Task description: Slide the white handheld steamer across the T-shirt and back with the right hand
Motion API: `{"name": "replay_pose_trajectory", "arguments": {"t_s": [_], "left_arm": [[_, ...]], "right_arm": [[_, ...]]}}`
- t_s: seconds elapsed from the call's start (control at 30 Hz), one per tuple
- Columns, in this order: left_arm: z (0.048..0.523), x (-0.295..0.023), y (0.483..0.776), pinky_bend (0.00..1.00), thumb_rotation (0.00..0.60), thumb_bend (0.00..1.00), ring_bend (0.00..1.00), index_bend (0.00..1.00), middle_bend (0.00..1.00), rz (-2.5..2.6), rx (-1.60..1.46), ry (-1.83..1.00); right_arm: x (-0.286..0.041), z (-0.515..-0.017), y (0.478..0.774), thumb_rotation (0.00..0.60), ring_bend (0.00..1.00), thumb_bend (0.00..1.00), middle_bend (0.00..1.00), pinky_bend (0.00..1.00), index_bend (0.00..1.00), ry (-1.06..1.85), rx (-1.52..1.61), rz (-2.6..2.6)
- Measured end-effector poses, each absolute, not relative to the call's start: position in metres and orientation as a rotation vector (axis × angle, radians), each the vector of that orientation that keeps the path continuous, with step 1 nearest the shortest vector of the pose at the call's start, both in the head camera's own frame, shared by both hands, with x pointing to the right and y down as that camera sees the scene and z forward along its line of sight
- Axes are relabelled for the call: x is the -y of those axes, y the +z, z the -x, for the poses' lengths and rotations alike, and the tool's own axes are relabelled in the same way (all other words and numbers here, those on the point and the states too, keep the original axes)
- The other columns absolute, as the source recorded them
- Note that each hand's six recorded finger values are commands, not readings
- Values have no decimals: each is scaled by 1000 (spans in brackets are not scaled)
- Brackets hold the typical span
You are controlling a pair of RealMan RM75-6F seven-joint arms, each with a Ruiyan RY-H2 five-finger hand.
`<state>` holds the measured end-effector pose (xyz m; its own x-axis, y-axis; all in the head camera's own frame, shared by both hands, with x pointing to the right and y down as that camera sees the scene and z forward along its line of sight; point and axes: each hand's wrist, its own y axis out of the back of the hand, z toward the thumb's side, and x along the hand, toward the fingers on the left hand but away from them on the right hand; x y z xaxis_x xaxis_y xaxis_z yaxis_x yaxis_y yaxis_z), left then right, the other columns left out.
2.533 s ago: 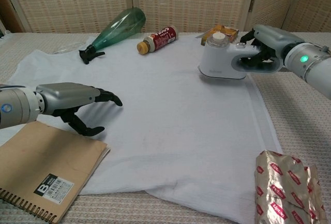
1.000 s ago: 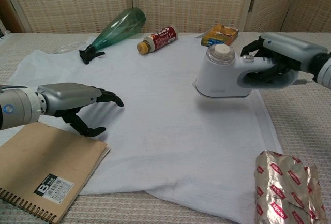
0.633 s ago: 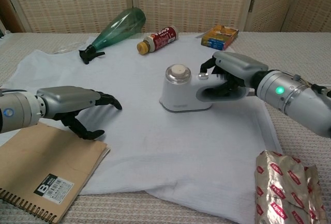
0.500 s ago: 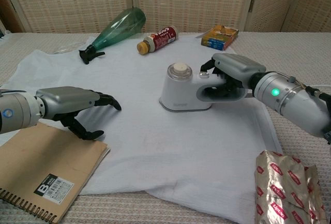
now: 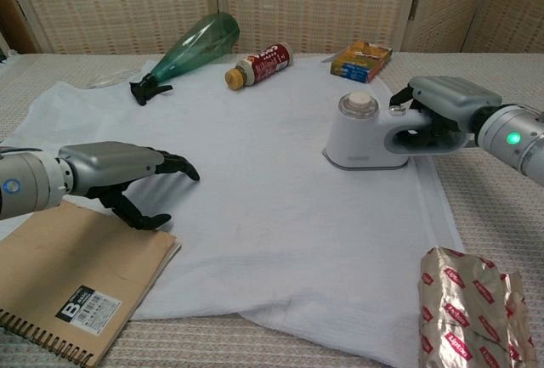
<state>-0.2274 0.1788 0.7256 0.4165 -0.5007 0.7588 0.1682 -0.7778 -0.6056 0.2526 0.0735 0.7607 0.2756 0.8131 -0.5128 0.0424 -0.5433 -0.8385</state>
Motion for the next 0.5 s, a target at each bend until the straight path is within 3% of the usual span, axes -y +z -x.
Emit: {"name": "replay_pose_trajectory", "arguments": {"t_s": [0.27, 0.5], "left_arm": [[224, -177, 723, 0, 418, 455, 0, 165, 95, 2058, -296, -1381], [236, -161, 704, 0, 417, 421, 0, 173, 95, 2044, -460, -1334]], "right_arm": [[-60, -296, 744, 600, 816, 939, 858, 950, 830, 1380, 842, 1734], [-54, -350, 715, 599, 811, 939, 858, 950, 824, 1420, 976, 1679]]}}
